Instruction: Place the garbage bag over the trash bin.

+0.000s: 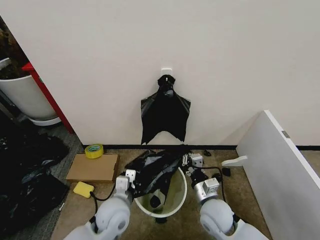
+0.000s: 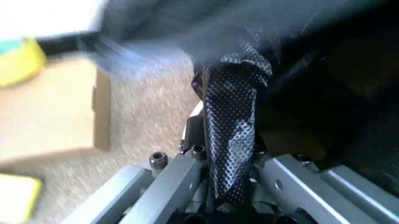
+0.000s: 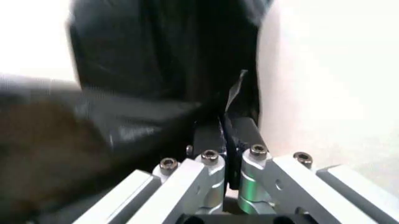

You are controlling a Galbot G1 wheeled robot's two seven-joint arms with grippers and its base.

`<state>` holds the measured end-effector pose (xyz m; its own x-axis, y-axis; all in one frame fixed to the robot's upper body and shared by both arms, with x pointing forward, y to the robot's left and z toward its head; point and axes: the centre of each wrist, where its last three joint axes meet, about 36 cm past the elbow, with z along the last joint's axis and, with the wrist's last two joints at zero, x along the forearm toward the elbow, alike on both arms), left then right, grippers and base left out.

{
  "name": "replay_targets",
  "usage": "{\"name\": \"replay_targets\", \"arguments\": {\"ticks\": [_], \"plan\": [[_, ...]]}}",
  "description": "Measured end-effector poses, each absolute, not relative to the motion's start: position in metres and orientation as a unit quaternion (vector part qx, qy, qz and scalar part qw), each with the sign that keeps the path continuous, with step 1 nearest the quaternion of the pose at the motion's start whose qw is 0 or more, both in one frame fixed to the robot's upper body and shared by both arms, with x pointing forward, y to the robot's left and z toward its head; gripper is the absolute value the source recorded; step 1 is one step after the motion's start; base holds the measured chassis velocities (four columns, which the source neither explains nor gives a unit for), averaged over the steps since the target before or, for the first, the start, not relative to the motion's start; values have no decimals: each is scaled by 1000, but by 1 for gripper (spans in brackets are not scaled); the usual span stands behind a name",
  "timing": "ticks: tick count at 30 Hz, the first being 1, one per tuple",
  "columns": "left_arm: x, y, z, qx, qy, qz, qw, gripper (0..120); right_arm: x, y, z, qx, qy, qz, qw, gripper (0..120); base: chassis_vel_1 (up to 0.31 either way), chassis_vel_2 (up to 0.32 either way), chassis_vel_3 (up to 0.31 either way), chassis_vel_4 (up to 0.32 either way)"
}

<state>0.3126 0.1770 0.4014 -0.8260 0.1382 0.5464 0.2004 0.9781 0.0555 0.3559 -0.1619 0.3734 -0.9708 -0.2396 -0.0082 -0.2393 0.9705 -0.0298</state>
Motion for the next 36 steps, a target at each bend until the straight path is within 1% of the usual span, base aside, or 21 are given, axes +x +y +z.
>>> {"name": "replay_targets", "arguments": {"ticks": [1, 2, 7, 8, 12, 15, 17, 22, 25, 27, 30, 31, 34, 36], "plan": [[313, 177, 401, -89, -954, -55, 281, 0, 356, -162, 373, -121, 993, -14, 6, 0, 0, 0, 0, 0], [308, 181, 404, -94, -957, -60, 269, 0, 361, -165, 371, -108, 994, -28, -8, 0, 0, 0, 0, 0], [298, 193, 423, -97, -965, -55, 239, 0, 377, -179, 355, -57, 994, -74, -62, 0, 0, 0, 0, 0], [298, 193, 423, -97, -965, -55, 239, 0, 377, -179, 355, -57, 994, -74, -62, 0, 0, 0, 0, 0], [298, 199, 439, -92, -974, -38, 205, 0, 374, -189, 341, -32, 988, -106, -103, 0, 0, 0, 0, 0], [303, 200, 450, -89, -980, -17, 180, 0, 361, -194, 331, -33, 984, -122, -128, 0, 0, 0, 0, 0], [304, 200, 451, -89, -980, -12, 177, 0, 357, -195, 330, -35, 983, -124, -133, 0, 0, 0, 0, 0], [317, 198, 461, -91, -983, 28, 160, 0, 324, -196, 317, -62, 975, -136, -167, 0, 0, 0, 0, 0], [322, 197, 467, -93, -982, 47, 159, 0, 311, -196, 311, -78, 972, -133, -175, 0, 0, 0, 0, 0], [327, 197, 472, -95, -981, 63, 154, 0, 303, -195, 303, -95, 973, -124, -169, 0, 0, 0, 0, 0], [334, 198, 480, -97, -980, 88, 153, 0, 293, -199, 285, -137, 974, -117, -134, 0, 0, 0, 0, 0], [334, 198, 480, -97, -980, 88, 153, 0, 293, -199, 285, -137, 974, -117, -134, 0, 0, 0, 0, 0], [341, 199, 487, -102, -977, 108, 155, 0, 292, -217, 254, -219, 963, -141, -67, 0, 0, 0, 0, 0], [344, 200, 490, -104, -975, 115, 162, 0, 304, -236, 234, -269, 948, -172, -12, 0, 0, 0, 0, 0]]}}
